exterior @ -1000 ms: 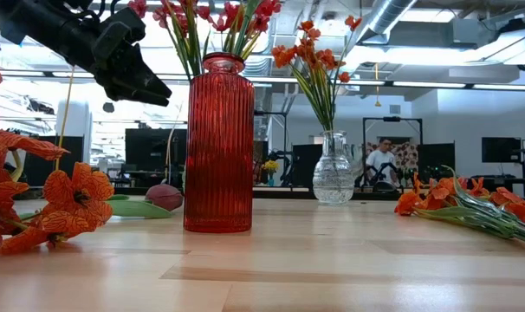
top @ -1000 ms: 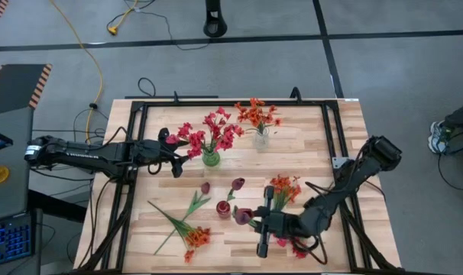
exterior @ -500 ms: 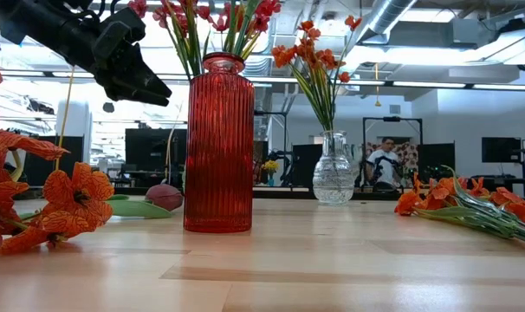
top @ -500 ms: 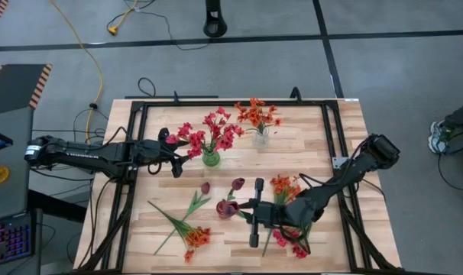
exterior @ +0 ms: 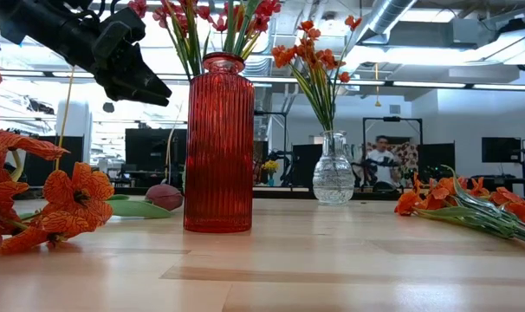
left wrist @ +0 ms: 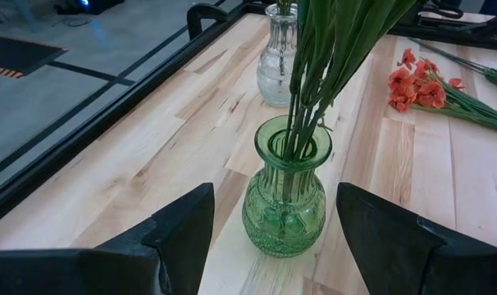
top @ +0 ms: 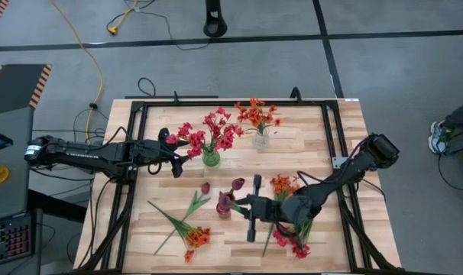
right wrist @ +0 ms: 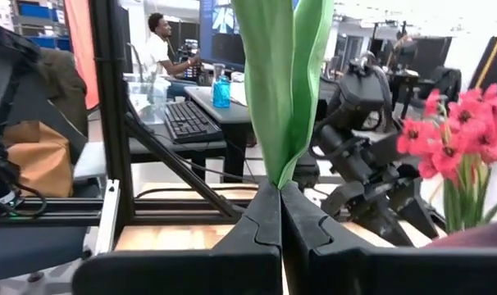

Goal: Sort flowers into vase by color
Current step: Put the right red flower into the red vase

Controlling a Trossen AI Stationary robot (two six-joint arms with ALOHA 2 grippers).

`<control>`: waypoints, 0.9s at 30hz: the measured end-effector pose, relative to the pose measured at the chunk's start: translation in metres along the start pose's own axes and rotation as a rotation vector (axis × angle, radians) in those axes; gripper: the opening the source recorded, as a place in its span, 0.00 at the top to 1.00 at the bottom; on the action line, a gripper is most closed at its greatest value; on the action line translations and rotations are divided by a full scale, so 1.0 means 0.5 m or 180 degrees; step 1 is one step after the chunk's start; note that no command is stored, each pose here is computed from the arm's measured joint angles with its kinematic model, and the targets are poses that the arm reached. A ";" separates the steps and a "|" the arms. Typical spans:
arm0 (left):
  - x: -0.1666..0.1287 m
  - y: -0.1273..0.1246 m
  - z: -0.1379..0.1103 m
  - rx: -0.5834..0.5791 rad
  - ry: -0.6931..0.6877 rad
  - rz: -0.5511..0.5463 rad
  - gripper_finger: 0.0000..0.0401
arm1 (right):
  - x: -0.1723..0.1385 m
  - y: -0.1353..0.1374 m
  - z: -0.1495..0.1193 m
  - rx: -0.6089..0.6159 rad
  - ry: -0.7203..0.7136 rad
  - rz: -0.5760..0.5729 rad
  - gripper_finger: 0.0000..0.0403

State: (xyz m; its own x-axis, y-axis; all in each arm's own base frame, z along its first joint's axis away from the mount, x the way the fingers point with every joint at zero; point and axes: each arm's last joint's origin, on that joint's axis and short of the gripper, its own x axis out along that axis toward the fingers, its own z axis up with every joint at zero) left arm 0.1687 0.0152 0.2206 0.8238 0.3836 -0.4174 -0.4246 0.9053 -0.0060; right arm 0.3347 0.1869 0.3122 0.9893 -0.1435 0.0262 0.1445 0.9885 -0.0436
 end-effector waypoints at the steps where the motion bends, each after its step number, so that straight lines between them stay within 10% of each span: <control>1: 0.000 0.000 0.000 0.0000 0.0000 0.0002 0.39 | 0.002 -0.002 -0.001 0.0016 0.0015 -0.0011 0.96; 27: 0.000 0.000 0.000 0.0001 0.0001 0.0004 0.39 | 0.022 -0.028 -0.022 0.0074 0.0288 0.0001 0.85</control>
State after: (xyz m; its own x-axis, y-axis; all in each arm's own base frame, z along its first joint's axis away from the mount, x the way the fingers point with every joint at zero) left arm 0.1687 0.0153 0.2206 0.8232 0.3845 -0.4178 -0.4254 0.9050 -0.0051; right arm 0.3437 0.1707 0.3020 0.9872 -0.1457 -0.0644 0.1447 0.9893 -0.0204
